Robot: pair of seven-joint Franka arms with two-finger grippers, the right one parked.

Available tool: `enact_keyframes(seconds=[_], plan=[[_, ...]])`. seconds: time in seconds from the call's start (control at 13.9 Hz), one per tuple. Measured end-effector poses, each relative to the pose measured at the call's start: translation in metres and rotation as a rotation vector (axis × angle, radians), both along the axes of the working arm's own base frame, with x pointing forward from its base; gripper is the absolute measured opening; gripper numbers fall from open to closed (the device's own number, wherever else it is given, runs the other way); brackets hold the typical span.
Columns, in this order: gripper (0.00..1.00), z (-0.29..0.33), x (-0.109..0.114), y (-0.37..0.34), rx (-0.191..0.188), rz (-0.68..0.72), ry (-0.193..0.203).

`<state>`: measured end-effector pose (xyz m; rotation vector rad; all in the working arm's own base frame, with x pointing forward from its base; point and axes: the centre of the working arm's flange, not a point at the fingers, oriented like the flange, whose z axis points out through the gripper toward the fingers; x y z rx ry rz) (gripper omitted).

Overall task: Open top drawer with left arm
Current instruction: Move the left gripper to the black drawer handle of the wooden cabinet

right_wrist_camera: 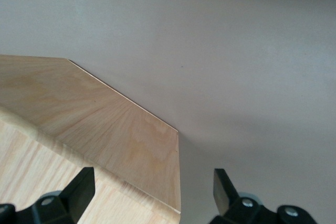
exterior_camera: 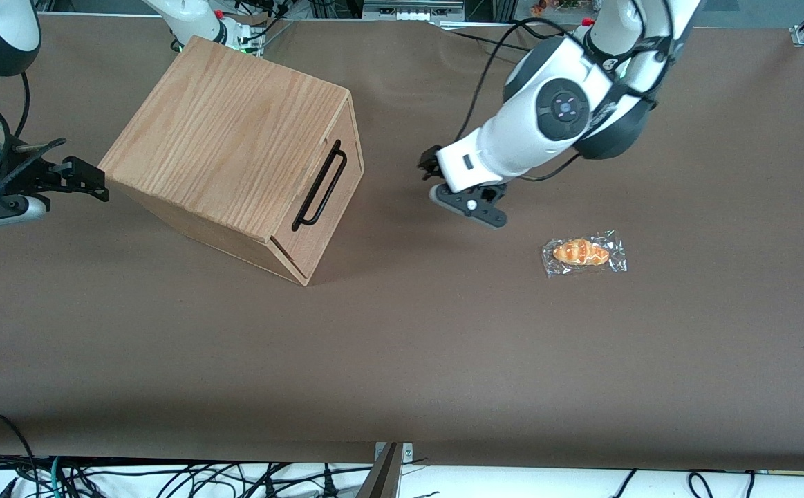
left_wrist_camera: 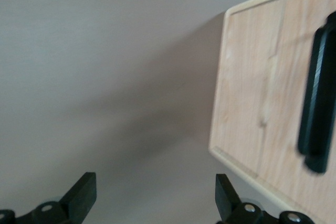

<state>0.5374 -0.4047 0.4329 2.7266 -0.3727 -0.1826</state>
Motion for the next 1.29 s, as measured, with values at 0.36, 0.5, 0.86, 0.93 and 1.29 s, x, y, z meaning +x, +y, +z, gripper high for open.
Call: enact_keyframes(seconds=[0.36, 0.5, 0.86, 0.93, 1.29], plan=[[1.0, -0.031, 0.015, -0.06, -0.1, 0.143, -0.015], [1.0, -0.038, 0.009, -0.08, -0.126, 0.178, -0.028], [1.0, -0.037, -0.019, -0.117, -0.152, 0.16, -0.017], [1.0, -0.038, -0.024, -0.123, -0.152, 0.153, -0.014], [1.0, -0.056, -0.034, -0.135, -0.139, 0.135, 0.009]])
